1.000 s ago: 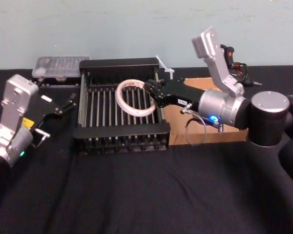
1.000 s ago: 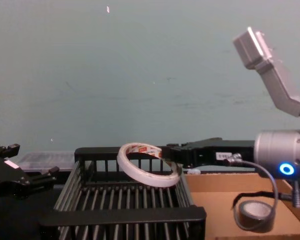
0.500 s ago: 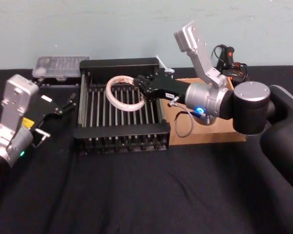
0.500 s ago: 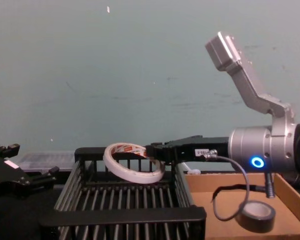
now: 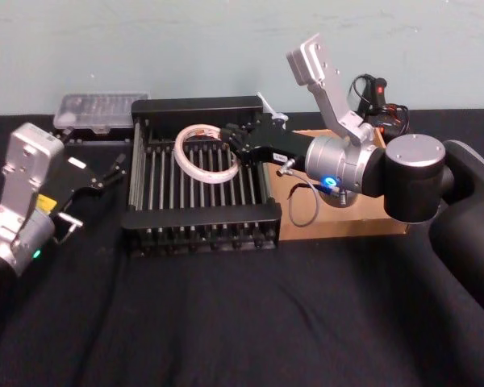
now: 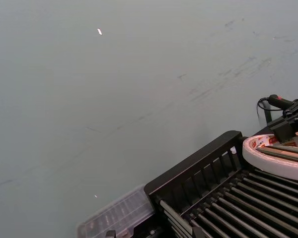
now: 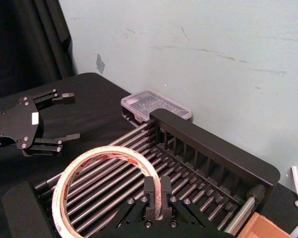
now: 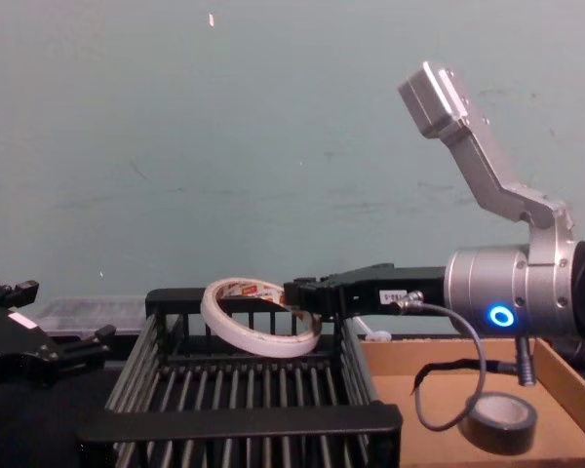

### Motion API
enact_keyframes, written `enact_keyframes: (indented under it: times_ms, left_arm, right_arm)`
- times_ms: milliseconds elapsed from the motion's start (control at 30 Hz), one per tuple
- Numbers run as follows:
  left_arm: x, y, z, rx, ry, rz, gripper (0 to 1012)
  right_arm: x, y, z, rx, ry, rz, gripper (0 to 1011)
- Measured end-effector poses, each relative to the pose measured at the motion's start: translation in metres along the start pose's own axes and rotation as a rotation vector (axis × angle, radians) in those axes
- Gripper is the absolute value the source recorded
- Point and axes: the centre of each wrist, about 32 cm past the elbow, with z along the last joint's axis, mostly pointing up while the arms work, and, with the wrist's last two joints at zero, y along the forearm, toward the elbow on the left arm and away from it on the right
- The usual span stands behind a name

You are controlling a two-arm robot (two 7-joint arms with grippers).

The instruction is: Pick up the white tape and place it into the black box , Pick up the silver tape and place it into the brown box.

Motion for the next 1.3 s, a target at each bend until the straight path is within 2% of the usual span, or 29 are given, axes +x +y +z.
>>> enact_keyframes:
  times_ms: [100,267,300,367,400,600,633,733,767,833,867,900,1033,1100,1300]
  left_arm:
    - [0.0000,0.0000,0.0000,0.000,0.000,0.000,1001]
    - [0.0000,0.0000,0.0000,0.000,0.000,0.000,1001]
    - [0.0000,0.0000,0.0000,0.000,0.000,0.000,1001]
    - [0.0000,0.0000,0.0000,0.000,0.000,0.000,1001]
    - [0.0000,0.0000,0.0000,0.000,0.000,0.000,1001]
    - [0.0000,0.0000,0.0000,0.000,0.000,0.000,1001]
    - [0.0000,0.0000,0.0000,0.000,0.000,0.000,1001]
    - [0.0000,0.0000,0.0000,0.000,0.000,0.000,1001]
    - [0.0000,0.0000,0.0000,0.000,0.000,0.000,1001]
    - [0.0000,0.0000,0.0000,0.000,0.000,0.000,1001]
    - [0.0000,0.0000,0.0000,0.000,0.000,0.000,1001]
    - [0.0000,0.0000,0.0000,0.000,0.000,0.000,1001]
    - [0.0000,0.0000,0.0000,0.000,0.000,0.000,1001]
    - [0.0000,0.0000,0.0000,0.000,0.000,0.000,1001]
    - [0.0000,0.0000,0.0000,0.000,0.000,0.000,1001]
  right_arm:
    - [-0.0001,-0.0003,-0.0001,0.001,0.001,0.000,99]
    - [-0.0002,-0.0005,0.0000,0.001,0.002,0.000,233]
    - [-0.0002,-0.0006,0.0000,0.001,0.002,-0.001,293]
    - [-0.0001,-0.0006,0.0000,0.001,0.002,-0.001,332]
    - [-0.0001,-0.0007,0.0000,0.001,0.002,-0.001,388]
    - [-0.0001,-0.0009,-0.0001,0.001,0.002,-0.001,548]
    - [-0.0001,-0.0009,-0.0001,0.001,0.003,-0.001,611]
    - [-0.0002,-0.0010,-0.0001,0.001,0.003,-0.001,670]
    - [-0.0002,-0.0010,-0.0002,0.001,0.003,-0.001,729]
    - [-0.0001,-0.0011,-0.0002,0.001,0.003,-0.001,759]
    - [-0.0002,-0.0011,-0.0003,0.001,0.003,-0.001,823]
    - [-0.0002,-0.0011,-0.0003,0.001,0.003,-0.001,823]
    - [-0.0002,-0.0011,-0.0003,0.001,0.003,-0.001,957]
    - [-0.0002,-0.0011,-0.0002,0.001,0.003,-0.001,998]
    - [0.0004,-0.0071,-0.0014,0.012,0.017,-0.005,1002]
